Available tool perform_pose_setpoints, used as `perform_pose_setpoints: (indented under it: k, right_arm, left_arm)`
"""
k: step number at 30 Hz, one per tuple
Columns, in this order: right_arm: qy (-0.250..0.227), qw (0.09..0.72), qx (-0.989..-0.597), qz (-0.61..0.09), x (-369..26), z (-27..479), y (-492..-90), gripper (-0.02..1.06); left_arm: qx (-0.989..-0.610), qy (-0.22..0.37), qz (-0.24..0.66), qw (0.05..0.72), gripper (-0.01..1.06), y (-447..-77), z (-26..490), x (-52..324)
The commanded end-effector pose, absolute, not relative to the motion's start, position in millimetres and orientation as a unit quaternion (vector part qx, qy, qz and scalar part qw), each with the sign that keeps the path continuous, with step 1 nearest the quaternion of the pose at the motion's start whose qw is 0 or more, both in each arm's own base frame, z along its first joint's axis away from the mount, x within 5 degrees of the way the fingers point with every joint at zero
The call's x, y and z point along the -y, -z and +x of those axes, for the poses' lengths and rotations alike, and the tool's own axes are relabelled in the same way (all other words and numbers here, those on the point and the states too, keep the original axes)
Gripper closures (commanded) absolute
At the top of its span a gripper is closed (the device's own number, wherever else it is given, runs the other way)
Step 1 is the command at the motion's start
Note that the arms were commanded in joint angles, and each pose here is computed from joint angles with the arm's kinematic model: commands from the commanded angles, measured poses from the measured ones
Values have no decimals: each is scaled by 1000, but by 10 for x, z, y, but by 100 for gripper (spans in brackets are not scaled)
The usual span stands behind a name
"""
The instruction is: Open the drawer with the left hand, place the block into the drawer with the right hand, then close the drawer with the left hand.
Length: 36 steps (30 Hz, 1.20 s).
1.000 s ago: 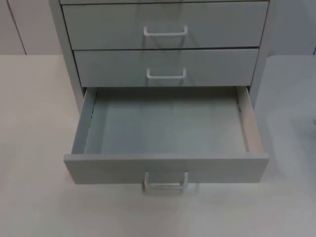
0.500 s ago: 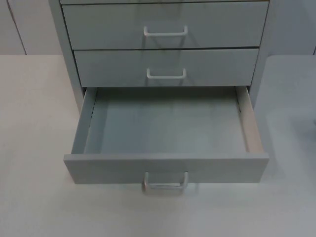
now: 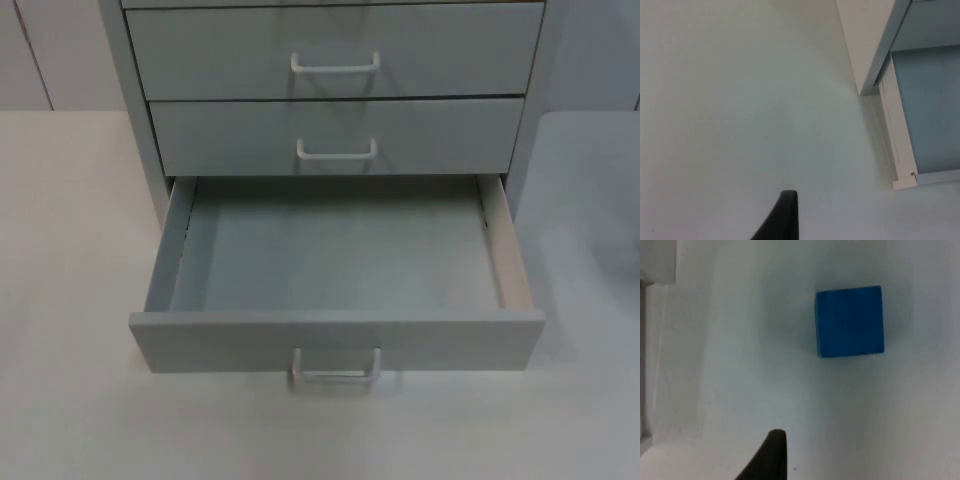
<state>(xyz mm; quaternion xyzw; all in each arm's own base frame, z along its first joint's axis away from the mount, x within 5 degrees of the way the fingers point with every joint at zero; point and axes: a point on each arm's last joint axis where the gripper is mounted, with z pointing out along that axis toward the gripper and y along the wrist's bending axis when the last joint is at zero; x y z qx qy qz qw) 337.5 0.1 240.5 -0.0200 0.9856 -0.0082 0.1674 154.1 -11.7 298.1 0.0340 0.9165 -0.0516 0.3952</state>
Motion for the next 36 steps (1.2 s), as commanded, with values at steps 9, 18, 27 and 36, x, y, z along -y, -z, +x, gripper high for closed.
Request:
perform_pose_setpoints:
  k: [9, 18, 27, 36]
  right_arm:
    - [11, 163, -986, -35, 11, 3887, -1764, -1]
    - [10, 141, -989, -37, 3, 3987, -1310, -1]
    - [10, 129, -991, -37, 3, 3997, -1175, 6]
    - [9, 126, -992, -30, 4, 3984, -1210, 75]
  left_arm:
    - [-912, 51, 32, 405, 9, -2995, 1538, 112]
    - [-912, 46, 34, 406, 9, -2997, 1540, 106]
    - [-911, 46, 34, 409, 9, -3000, 1543, 106]
    - [-911, 46, 34, 409, 9, -3001, 1544, 106]
